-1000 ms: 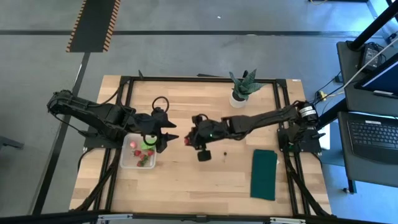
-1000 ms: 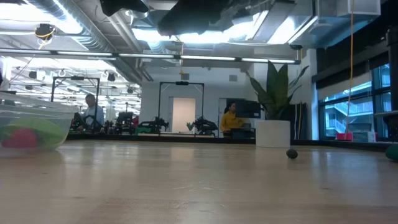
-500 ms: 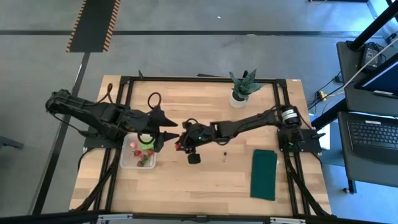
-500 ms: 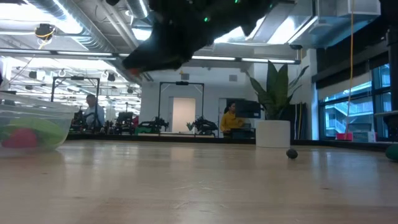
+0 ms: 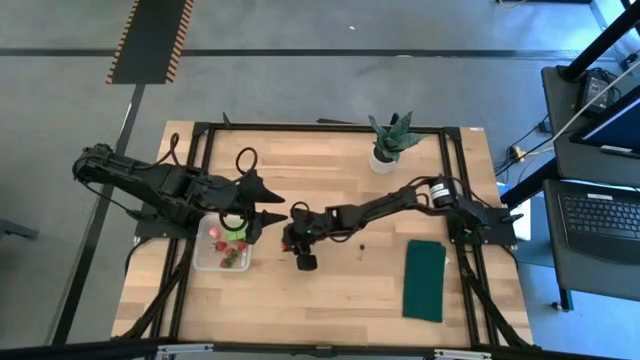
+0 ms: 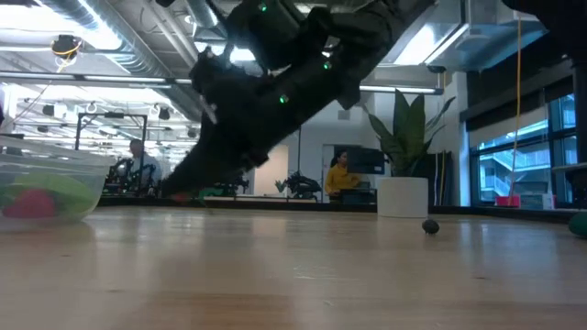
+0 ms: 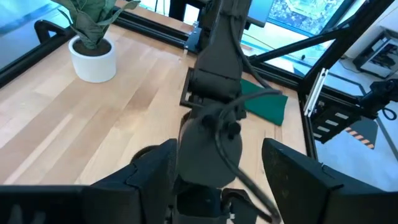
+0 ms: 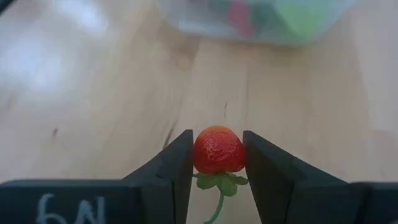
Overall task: Pick and placing Produce into tupperware
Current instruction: Put the red strawberry into the transparent bin
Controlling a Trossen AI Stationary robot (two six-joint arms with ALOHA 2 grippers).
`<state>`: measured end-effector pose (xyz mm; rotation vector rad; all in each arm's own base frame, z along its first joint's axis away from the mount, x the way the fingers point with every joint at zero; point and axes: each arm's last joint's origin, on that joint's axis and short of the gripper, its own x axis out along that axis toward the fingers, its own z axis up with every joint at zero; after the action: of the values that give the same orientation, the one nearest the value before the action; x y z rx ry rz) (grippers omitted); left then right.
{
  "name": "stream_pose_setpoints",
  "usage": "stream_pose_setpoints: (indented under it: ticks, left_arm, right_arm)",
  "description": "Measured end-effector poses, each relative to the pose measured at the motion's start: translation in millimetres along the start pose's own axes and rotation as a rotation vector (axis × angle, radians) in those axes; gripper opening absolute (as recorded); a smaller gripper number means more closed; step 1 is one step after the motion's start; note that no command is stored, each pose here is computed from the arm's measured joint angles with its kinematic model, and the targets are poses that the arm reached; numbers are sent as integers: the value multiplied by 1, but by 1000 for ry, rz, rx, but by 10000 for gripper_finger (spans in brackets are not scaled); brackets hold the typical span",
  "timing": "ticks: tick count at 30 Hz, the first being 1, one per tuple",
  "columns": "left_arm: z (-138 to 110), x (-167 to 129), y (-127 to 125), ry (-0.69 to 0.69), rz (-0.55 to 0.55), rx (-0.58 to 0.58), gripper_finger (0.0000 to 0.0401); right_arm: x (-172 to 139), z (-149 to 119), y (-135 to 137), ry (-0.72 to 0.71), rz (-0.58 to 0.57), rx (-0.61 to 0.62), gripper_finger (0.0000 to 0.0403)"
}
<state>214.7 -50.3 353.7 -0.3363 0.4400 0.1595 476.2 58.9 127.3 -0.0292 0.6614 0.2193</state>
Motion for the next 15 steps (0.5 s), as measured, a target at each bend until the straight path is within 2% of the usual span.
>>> stream_pose_setpoints:
  ticks: [7,15]
  left_arm:
    - [0,0,0,1,1,0,228]
    - [0,0,0,2,1,1,228]
  right_arm:
    - [9,-12,-2,38,-4,30,134]
    - [9,-11,0,36,-1,23,134]
